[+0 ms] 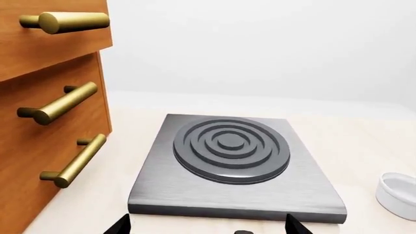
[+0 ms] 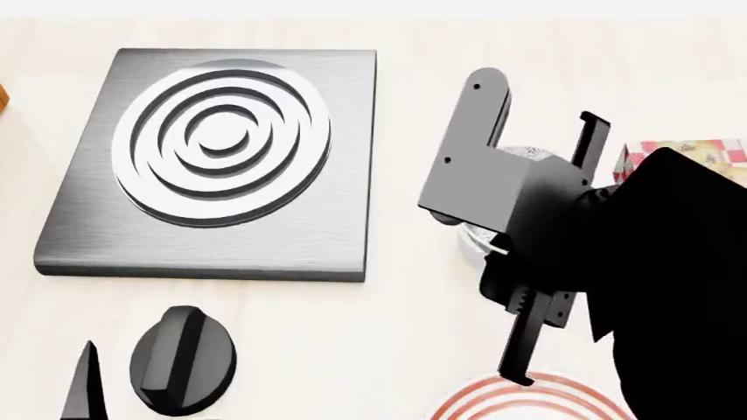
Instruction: Pick the akita bowl on the ramekin and place it on the plate.
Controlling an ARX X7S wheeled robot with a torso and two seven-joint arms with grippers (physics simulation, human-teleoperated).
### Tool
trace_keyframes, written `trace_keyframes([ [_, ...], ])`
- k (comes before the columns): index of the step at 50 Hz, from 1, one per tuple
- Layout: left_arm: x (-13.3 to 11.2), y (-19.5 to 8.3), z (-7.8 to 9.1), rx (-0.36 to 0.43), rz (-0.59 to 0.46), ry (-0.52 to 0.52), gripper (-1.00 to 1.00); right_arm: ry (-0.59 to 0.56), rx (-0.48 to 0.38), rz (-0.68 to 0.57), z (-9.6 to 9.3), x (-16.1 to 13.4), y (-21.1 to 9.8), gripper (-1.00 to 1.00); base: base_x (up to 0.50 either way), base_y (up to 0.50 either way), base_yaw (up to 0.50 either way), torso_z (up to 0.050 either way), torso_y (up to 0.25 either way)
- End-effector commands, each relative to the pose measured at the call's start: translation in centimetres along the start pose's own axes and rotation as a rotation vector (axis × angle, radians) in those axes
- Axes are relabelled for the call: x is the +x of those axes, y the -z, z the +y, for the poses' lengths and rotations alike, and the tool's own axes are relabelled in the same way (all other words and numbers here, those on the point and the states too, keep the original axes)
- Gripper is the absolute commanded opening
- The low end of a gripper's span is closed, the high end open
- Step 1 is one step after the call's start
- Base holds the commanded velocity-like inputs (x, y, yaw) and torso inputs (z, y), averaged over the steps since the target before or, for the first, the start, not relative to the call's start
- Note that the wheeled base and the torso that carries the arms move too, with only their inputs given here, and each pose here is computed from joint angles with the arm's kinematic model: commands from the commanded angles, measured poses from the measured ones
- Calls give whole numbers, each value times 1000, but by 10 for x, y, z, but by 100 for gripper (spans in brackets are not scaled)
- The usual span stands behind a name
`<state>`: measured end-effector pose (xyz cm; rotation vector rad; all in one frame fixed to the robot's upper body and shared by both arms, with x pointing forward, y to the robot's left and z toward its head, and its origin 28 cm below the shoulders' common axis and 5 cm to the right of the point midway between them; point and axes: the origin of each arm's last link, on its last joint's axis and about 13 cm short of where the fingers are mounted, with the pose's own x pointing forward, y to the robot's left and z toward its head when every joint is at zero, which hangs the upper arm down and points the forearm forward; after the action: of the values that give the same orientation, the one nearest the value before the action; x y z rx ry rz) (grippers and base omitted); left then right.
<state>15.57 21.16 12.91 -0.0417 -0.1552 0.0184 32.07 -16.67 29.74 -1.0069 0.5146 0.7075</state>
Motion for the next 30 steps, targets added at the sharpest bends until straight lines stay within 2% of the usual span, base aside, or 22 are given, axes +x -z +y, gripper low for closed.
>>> trace_keyframes([
  [1,1,0,0,1,0,0,100,-10,-36,-13,12,-17,3,-100,0,0,0,0,0],
  [20,-1,0,0,4,1,-2,100,-35,-42,-43,40,-23,13,-100,0,0,0,0,0],
  [30,-2,0,-1,6,1,-2,100,-65,-37,-51,56,-16,20,-100,0,0,0,0,1],
])
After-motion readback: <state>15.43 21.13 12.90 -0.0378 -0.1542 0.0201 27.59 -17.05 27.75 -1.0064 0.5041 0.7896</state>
